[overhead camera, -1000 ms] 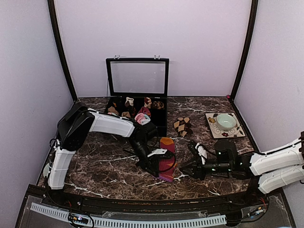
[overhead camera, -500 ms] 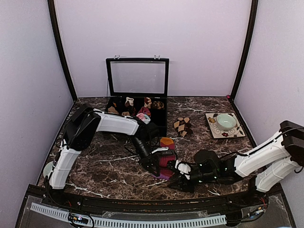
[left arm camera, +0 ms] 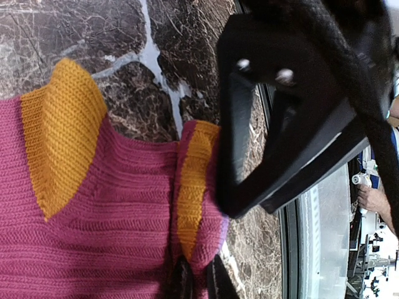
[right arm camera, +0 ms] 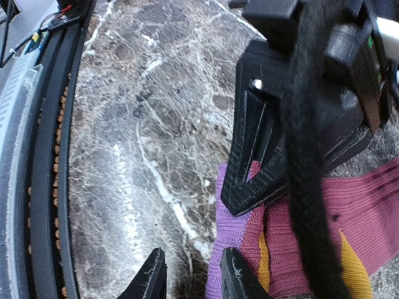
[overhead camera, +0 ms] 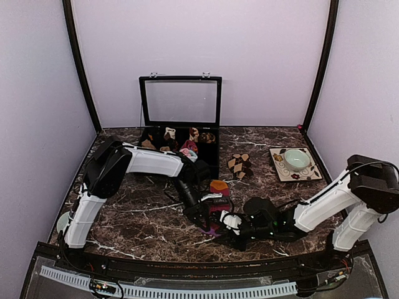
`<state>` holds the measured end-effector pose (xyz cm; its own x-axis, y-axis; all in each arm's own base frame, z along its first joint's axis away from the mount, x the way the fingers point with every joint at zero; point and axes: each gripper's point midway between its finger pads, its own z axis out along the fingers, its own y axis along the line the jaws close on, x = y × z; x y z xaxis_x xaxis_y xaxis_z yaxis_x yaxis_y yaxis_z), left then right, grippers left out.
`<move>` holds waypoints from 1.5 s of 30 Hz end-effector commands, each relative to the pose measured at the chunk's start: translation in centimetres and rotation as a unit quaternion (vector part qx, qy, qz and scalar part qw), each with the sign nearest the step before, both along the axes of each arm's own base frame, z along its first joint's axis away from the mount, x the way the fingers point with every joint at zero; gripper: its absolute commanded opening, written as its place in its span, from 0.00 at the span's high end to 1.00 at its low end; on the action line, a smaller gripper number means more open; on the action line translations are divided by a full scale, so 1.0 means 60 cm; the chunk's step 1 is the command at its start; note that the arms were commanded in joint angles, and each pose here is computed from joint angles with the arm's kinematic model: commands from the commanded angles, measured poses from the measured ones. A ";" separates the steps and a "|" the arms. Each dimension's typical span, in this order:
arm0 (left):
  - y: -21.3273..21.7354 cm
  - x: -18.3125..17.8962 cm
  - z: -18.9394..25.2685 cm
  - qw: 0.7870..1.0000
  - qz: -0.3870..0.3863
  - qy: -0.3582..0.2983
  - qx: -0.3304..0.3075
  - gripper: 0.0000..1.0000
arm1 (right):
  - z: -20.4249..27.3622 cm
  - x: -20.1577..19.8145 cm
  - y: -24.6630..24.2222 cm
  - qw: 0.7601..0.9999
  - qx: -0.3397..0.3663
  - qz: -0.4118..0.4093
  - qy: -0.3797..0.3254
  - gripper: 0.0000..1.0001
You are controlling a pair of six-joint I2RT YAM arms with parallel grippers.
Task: Roll the socks
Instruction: Roll the sock at the center of the board.
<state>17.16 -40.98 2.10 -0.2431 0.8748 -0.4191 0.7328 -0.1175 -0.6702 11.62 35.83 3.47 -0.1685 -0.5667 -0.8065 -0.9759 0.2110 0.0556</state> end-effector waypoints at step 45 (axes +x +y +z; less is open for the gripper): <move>0.079 0.088 0.116 0.966 0.043 -0.247 -0.059 0.45 | -0.111 0.009 -0.075 0.982 -0.096 -0.102 0.130 0.98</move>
<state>21.40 -35.95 5.30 -0.1653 0.8559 -0.4901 0.9048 -0.0662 -0.4207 14.28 35.57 2.12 -0.3212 -0.5069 -0.7999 -0.9233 0.3554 0.1456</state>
